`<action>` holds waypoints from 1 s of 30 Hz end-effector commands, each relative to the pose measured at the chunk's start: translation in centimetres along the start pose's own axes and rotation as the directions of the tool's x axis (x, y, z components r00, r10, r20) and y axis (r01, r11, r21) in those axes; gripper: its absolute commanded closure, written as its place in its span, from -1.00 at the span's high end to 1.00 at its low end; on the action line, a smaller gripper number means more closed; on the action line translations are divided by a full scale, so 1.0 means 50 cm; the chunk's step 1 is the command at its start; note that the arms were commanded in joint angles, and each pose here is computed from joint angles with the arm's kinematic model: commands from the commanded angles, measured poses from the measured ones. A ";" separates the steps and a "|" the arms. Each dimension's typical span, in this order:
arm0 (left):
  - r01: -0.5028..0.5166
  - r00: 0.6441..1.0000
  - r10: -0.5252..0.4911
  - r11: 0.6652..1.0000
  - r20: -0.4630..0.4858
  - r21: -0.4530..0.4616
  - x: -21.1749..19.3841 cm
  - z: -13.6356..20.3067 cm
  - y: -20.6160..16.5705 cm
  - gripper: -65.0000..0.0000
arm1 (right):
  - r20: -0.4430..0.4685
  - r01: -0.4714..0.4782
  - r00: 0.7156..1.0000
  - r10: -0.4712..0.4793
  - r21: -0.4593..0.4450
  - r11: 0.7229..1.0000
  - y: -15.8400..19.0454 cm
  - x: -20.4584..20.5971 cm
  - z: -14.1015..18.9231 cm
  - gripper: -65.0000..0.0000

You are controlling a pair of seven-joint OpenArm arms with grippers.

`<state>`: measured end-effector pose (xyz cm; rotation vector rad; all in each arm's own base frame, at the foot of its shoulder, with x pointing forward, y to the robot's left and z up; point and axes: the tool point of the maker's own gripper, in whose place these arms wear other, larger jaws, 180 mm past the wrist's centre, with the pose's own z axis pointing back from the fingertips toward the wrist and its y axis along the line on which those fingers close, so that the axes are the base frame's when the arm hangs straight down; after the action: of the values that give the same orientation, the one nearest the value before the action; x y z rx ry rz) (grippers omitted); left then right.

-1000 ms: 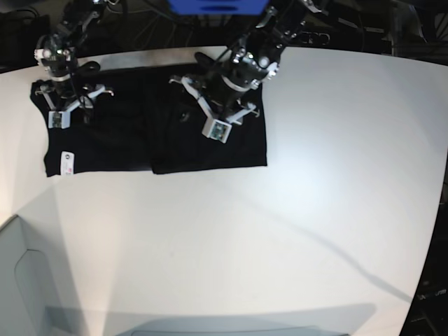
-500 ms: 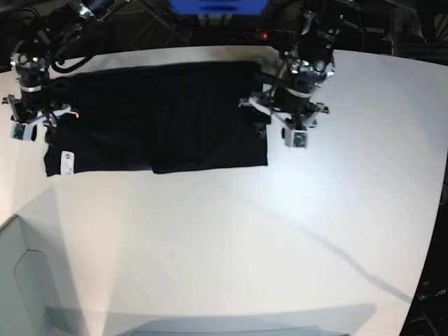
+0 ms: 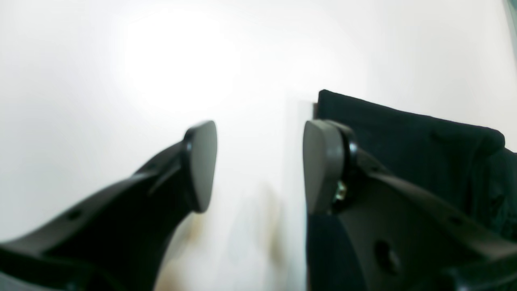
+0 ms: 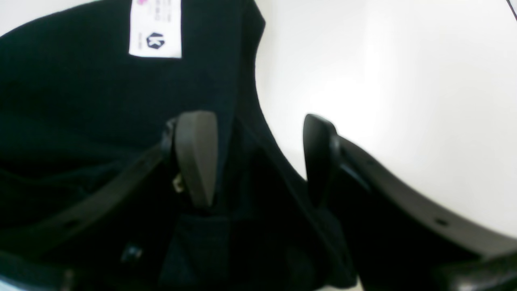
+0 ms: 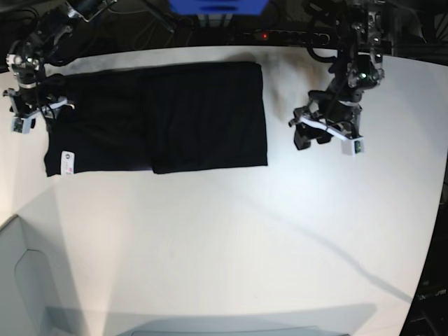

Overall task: Fold the T-shirt properly
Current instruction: 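Withdraw the left gripper and grasp the bundle's end with the right gripper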

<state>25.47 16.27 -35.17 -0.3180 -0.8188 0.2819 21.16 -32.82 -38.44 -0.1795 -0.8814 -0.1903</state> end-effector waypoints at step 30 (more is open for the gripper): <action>-0.002 1.000 0.002 1.000 0.005 -0.001 -0.002 0.000 0.003 0.01 | -0.109 0.008 0.994 0.007 0.134 0.991 0.013 -0.015 -0.054 0.37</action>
<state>24.83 16.28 -36.23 -0.3157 -0.7861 0.2927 22.25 -32.39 -41.73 -0.0352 -0.7512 -0.1587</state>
